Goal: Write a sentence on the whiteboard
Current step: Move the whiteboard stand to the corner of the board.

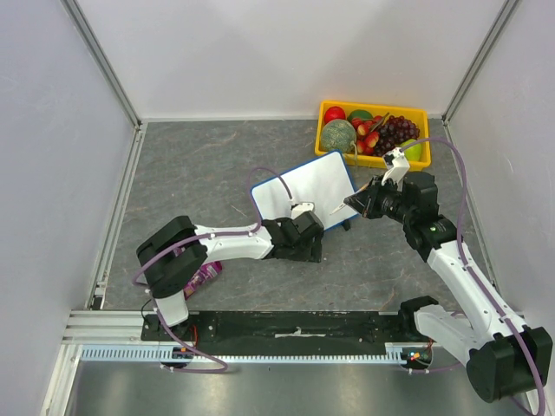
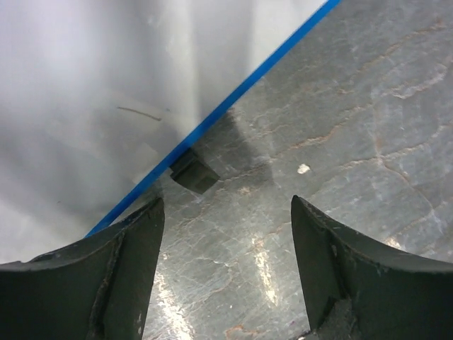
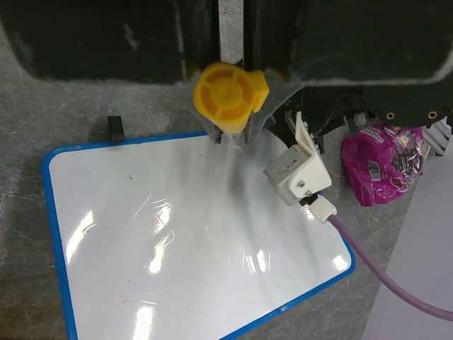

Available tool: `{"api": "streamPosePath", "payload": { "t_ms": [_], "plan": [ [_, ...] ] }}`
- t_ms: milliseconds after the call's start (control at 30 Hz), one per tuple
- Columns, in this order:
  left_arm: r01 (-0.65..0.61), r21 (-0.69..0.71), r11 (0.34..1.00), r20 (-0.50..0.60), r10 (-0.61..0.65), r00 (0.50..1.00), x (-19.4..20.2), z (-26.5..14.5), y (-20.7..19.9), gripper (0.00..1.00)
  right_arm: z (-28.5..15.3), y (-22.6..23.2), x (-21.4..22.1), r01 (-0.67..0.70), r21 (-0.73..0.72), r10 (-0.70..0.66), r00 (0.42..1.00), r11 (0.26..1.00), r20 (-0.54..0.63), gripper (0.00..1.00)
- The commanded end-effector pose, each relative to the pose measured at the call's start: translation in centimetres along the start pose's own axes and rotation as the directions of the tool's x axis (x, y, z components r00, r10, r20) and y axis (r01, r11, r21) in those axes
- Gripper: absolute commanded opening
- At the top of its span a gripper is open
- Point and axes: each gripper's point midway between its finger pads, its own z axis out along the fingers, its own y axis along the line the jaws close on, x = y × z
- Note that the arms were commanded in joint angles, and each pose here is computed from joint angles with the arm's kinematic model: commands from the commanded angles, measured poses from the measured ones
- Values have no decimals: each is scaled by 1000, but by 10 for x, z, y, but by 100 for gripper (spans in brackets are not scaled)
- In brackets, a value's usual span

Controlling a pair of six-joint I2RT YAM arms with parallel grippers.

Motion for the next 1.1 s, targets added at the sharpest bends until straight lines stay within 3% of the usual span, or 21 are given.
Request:
{"api": "streamPosePath", "payload": {
  "t_ms": [0, 233, 400, 667, 1067],
  "plan": [
    [50, -171, 984, 51, -41, 998, -1, 9, 29, 76, -4, 7, -19, 39, -12, -38, 998, 999, 42, 0],
    [21, -264, 964, 53, -7, 999, 3, 23, 48, 56, -2, 4, -15, 36, -10, -36, 999, 999, 32, 0],
    [4, -334, 942, 44, 11, 999, 4, 28, 61, 49, -2, 4, -13, 37, -13, -37, 999, 999, 28, 0],
    [-2, -395, 919, 23, 12, 1000, 16, 22, 88, 2, -2, 6, -11, 41, -27, -41, 999, 999, 21, 0],
    [-4, -370, 929, 7, 7, 1000, 44, -13, 83, 2, -6, 12, -10, 46, -53, -45, 999, 998, 24, 0]
  ]
}}
